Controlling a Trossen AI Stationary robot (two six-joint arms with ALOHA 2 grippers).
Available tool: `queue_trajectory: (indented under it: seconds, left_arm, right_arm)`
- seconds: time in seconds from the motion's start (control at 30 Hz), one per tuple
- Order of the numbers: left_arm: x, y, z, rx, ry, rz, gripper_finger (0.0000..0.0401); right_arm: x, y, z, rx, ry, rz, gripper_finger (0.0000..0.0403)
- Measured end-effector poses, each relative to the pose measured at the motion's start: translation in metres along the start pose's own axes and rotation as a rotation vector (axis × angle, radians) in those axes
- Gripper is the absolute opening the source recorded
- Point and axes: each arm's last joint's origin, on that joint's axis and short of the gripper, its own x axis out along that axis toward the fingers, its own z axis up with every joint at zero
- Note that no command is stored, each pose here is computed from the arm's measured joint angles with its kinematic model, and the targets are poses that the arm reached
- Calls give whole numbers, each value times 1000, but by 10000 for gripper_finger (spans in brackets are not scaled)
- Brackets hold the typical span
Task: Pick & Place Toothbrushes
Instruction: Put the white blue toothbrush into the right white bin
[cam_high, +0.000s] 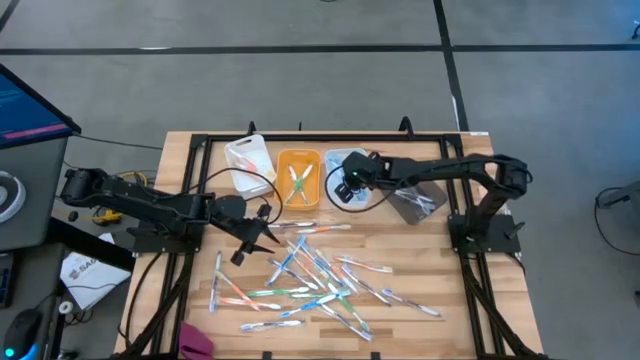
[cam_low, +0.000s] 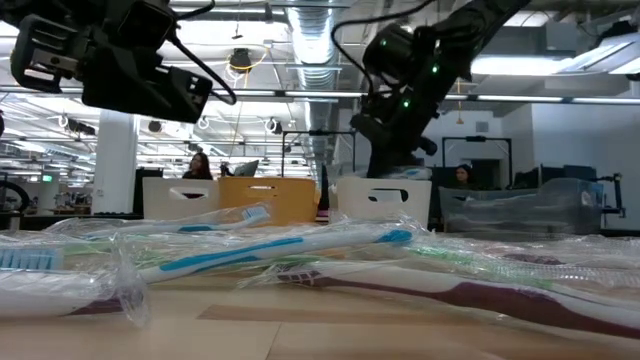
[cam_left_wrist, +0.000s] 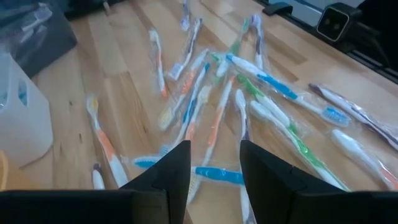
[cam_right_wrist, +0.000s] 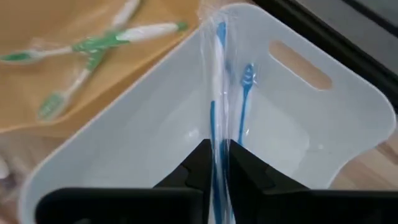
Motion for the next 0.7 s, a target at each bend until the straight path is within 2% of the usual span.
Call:
queue_trajectory:
  seconds: [0.13, 0.23, 0.7]
  left_arm:
    - [0, 0, 0, 1, -5, 2, 131]
    - [0, 0, 1, 2, -7, 2, 131]
    - [0, 0, 1, 4, -14, 5, 131]
  right_arm:
    - [10, -5, -4, 36, 49, -13, 12]
    - [14, -10, -7, 65, 85, -35, 10]
    - [12, -9, -8, 75, 93, -38, 144]
